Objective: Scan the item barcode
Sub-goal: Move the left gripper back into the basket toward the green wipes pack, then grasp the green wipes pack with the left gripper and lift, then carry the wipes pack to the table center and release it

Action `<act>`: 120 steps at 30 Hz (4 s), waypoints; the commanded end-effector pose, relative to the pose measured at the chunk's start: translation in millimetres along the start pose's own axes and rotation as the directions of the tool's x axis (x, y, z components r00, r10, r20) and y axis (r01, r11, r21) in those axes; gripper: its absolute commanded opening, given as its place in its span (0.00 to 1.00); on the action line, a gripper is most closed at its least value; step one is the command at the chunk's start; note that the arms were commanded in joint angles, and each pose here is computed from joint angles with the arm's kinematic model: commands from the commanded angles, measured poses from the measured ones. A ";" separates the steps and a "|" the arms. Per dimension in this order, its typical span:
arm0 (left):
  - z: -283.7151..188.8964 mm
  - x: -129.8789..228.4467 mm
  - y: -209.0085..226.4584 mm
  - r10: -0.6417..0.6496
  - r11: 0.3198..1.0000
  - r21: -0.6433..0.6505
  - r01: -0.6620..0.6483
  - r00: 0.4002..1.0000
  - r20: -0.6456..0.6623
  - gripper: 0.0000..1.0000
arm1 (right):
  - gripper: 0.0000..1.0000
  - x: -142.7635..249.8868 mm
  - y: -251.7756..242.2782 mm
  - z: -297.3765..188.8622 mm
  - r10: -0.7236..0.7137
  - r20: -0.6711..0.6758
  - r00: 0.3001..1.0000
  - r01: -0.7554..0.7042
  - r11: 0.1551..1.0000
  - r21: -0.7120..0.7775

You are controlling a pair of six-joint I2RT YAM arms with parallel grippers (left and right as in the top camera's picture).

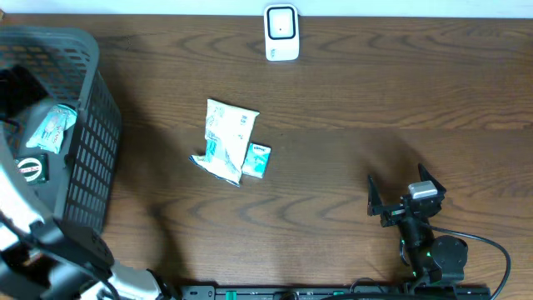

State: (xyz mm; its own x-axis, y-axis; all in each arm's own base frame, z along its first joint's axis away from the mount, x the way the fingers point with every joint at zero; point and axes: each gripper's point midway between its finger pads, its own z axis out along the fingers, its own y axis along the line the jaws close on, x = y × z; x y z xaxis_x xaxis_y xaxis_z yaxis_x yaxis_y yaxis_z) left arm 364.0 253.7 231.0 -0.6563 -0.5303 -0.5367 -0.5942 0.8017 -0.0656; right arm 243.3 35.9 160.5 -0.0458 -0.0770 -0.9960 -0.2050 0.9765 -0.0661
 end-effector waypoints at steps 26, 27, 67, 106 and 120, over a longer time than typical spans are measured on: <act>170.7 33.6 10.5 0.493 0.870 0.053 -0.490 0.864 -0.105 0.98 | 0.99 1.6 -2.2 -0.1 0.007 -0.005 1.000 -0.007 1.000 0.009; 172.0 33.7 10.6 0.493 0.870 0.053 -0.491 0.863 -0.105 0.98 | 0.99 1.6 -2.2 -0.1 0.007 -0.005 1.000 -0.007 1.000 0.009; 112.3 9.3 5.7 0.424 0.906 0.012 -0.424 0.905 -0.030 0.32 | 0.99 1.7 -2.2 -0.1 0.007 -0.005 1.000 -0.007 1.000 0.009; -100.9 216.6 -358.7 0.483 0.690 0.669 -0.276 0.864 -0.142 0.21 | 0.99 1.6 -2.2 -0.1 0.007 -0.005 1.000 -0.007 1.000 0.009; -18.9 351.5 -388.1 0.632 0.745 0.546 -0.383 0.669 -0.391 0.29 | 0.99 1.6 -2.2 -0.1 0.007 -0.005 1.000 -0.007 1.000 0.009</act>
State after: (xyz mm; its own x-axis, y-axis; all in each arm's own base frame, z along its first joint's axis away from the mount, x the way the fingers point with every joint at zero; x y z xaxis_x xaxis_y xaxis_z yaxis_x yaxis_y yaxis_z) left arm 362.2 -246.1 98.4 -0.9938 0.0525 -0.0975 0.0843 0.9298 -0.3584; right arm 243.3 35.8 160.5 -0.0458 -0.0770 -0.9960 -0.2046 0.9766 -0.0661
